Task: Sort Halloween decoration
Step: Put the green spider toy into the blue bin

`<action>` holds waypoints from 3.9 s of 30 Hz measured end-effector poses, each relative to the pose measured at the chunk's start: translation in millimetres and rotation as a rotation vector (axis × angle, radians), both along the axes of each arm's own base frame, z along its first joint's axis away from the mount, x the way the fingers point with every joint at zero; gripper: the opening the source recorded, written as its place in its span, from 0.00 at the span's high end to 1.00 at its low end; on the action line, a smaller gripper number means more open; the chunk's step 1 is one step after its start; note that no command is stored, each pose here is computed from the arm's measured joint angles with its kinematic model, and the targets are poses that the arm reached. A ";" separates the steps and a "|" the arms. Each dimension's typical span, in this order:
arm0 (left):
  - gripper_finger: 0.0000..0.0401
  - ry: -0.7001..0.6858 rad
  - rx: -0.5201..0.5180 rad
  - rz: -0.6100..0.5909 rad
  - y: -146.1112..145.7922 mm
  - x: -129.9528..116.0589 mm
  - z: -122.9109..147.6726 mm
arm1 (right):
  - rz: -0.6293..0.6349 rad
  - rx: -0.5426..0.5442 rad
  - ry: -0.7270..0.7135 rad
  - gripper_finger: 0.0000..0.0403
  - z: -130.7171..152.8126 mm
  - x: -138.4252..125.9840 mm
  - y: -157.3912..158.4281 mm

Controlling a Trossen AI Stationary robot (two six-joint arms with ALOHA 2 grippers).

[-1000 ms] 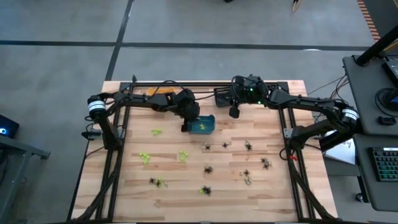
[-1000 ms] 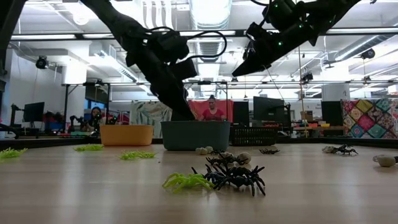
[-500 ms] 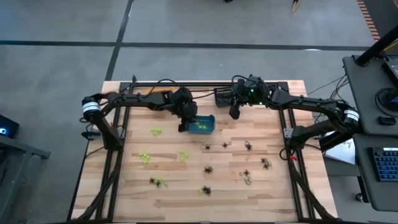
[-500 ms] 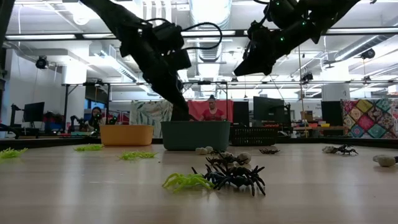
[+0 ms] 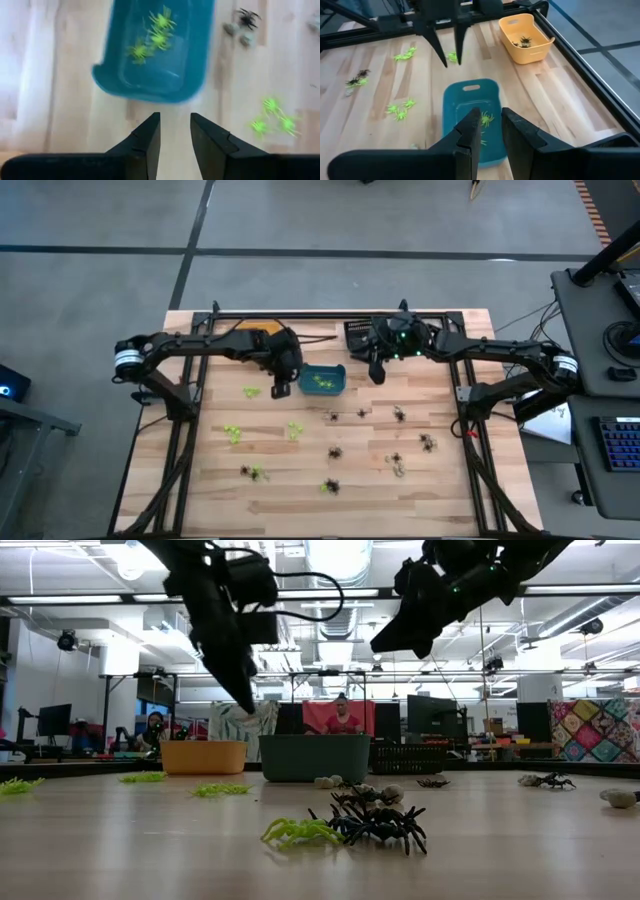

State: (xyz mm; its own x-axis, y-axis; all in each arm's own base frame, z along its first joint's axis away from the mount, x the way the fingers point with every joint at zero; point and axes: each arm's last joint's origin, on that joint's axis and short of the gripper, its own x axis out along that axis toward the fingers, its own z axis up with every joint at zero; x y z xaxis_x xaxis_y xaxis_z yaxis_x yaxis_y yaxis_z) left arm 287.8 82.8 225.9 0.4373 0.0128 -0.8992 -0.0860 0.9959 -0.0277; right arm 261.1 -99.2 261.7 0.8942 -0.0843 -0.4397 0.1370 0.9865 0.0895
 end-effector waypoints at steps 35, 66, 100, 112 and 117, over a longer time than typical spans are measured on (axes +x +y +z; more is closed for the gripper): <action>0.79 0.516 -0.108 0.512 -27.8 -75.7 -72.1 | -0.011 0.028 -0.010 0.83 0.7 1.2 2.0; 0.91 0.464 -0.078 0.540 -27.4 -76.7 -89.6 | -0.010 0.023 -0.017 0.83 1.3 1.6 1.9; 1.00 -0.189 -0.096 0.244 -41.5 -88.6 12.0 | 0.013 0.001 -0.014 0.83 1.2 2.5 4.8; 1.00 -0.603 0.042 0.042 -31.1 -36.2 23.8 | 0.020 -0.012 -0.010 0.83 0.9 2.4 4.8; 1.00 -0.589 0.042 0.050 -23.4 -11.2 -1.7 | 0.019 -0.004 0.007 0.83 -0.7 1.7 5.1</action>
